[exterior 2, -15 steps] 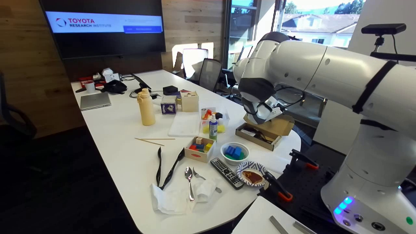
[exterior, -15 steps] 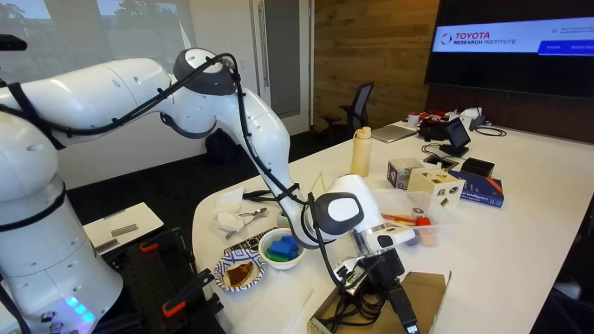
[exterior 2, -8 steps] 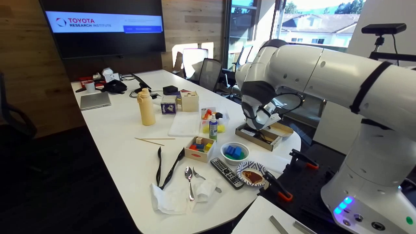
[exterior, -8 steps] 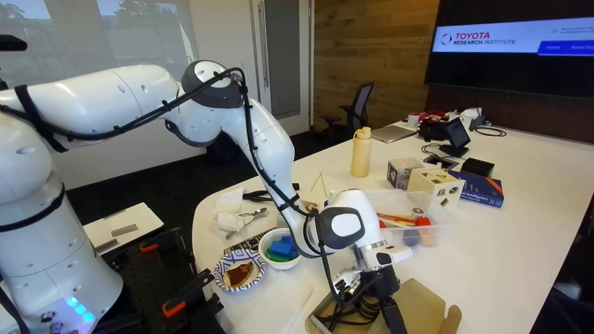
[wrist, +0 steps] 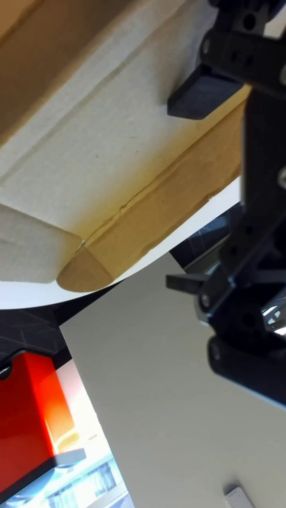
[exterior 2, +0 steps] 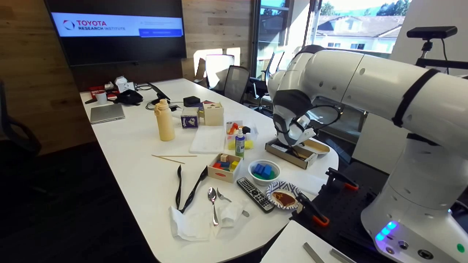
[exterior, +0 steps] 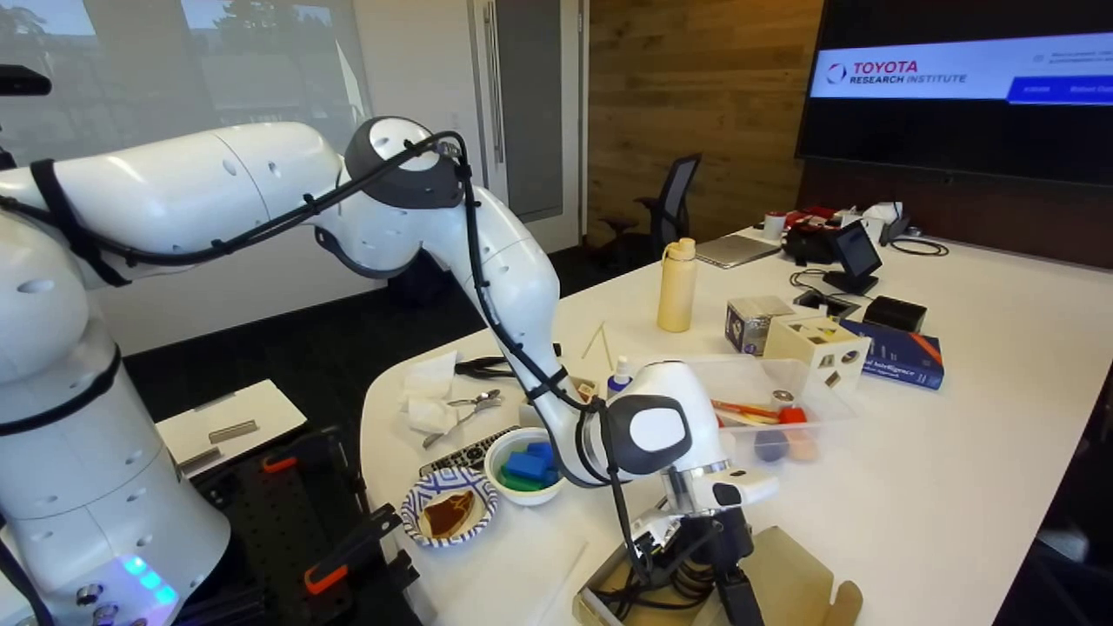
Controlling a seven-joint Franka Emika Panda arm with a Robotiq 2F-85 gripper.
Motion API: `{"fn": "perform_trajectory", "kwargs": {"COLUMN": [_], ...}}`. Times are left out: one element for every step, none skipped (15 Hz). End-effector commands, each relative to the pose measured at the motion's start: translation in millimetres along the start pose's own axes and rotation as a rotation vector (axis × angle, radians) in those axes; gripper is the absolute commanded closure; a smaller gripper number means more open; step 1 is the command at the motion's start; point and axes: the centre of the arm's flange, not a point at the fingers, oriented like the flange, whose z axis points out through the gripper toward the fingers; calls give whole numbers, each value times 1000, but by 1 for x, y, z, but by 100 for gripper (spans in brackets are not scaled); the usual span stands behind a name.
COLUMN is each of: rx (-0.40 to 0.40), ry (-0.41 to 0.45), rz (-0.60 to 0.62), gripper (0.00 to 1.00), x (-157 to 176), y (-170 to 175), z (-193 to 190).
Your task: Open the cardboard box on the right
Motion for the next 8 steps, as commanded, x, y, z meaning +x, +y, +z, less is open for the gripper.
{"fn": "perform_trajectory", "kwargs": {"rx": [47, 54, 65, 78, 91, 114, 134, 155], "ry": [-60, -63, -68, -72, -85, -103, -113, -122], "rz": [-18, -16, -15, -14, -17, -18, -16, -13], "gripper": [0, 0, 0, 0, 0, 0, 0, 0], "x": [-11, -12, -13, -13, -14, -16, -17, -19], "y": [-6, -5, -4, -1, 3, 10, 15, 22], "z": [7, 6, 4, 2, -2, -10, -15, -22]}}
